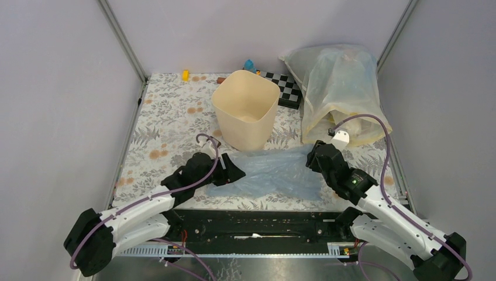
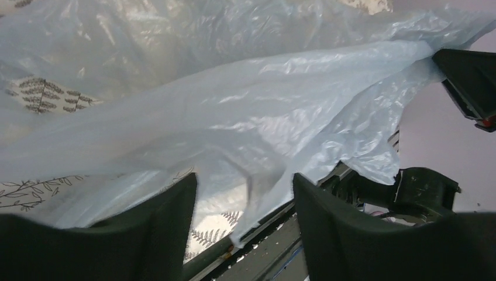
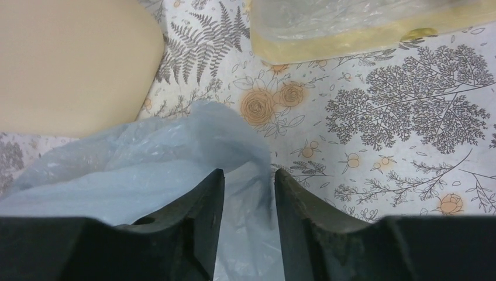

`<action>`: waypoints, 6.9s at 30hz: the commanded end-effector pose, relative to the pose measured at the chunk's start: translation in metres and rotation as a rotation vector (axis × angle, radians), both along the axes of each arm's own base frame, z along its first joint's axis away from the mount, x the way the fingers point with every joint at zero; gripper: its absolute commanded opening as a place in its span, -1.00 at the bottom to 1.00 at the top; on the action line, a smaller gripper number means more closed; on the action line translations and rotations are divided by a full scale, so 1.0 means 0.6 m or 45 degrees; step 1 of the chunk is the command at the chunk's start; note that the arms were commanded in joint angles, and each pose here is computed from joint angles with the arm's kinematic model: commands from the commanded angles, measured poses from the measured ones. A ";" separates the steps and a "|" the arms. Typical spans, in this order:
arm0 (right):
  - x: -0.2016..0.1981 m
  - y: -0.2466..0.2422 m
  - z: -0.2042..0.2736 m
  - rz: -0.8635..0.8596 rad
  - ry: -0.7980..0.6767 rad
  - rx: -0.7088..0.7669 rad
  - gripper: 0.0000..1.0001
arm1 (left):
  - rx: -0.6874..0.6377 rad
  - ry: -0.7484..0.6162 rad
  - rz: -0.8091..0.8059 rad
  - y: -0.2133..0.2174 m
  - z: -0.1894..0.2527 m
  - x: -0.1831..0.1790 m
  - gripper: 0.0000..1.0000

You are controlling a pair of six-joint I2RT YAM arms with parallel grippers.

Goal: Put the trash bags into the trash bin

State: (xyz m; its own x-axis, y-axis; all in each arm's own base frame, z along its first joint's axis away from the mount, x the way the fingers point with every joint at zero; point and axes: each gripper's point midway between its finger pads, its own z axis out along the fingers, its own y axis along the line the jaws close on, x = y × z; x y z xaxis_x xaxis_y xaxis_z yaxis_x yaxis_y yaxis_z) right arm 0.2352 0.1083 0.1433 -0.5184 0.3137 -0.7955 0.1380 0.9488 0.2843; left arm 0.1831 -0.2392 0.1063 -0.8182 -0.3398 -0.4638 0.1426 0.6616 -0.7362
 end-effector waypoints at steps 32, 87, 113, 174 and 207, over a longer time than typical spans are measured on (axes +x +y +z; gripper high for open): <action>0.043 0.208 0.425 0.743 -0.433 0.299 -1.00 | 0.050 -0.654 0.148 0.127 0.487 -0.017 -1.00; 0.243 0.240 0.394 0.706 -0.318 -0.117 0.36 | 0.456 -0.789 0.171 -0.096 0.504 0.376 -1.00; 0.193 0.147 0.458 0.536 -0.533 0.023 0.46 | 0.088 -0.764 -0.616 -0.217 0.445 0.216 -0.93; 0.257 0.179 0.452 0.449 -0.527 0.128 -1.00 | -0.366 -0.699 0.575 0.112 0.633 0.087 0.97; 0.186 0.070 0.381 0.207 -0.411 -0.007 -1.00 | 0.271 -0.555 0.656 0.165 0.393 0.178 -1.00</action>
State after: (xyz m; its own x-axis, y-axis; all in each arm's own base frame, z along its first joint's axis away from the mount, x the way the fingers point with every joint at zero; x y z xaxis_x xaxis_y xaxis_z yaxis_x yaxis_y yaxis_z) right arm 0.3581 0.1697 0.3789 -0.2931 0.2294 -0.9281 -0.1743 0.9417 0.2878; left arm 0.3047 -0.1365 0.3519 -0.2483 -0.5645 -0.7872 -0.0554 0.8196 -0.5702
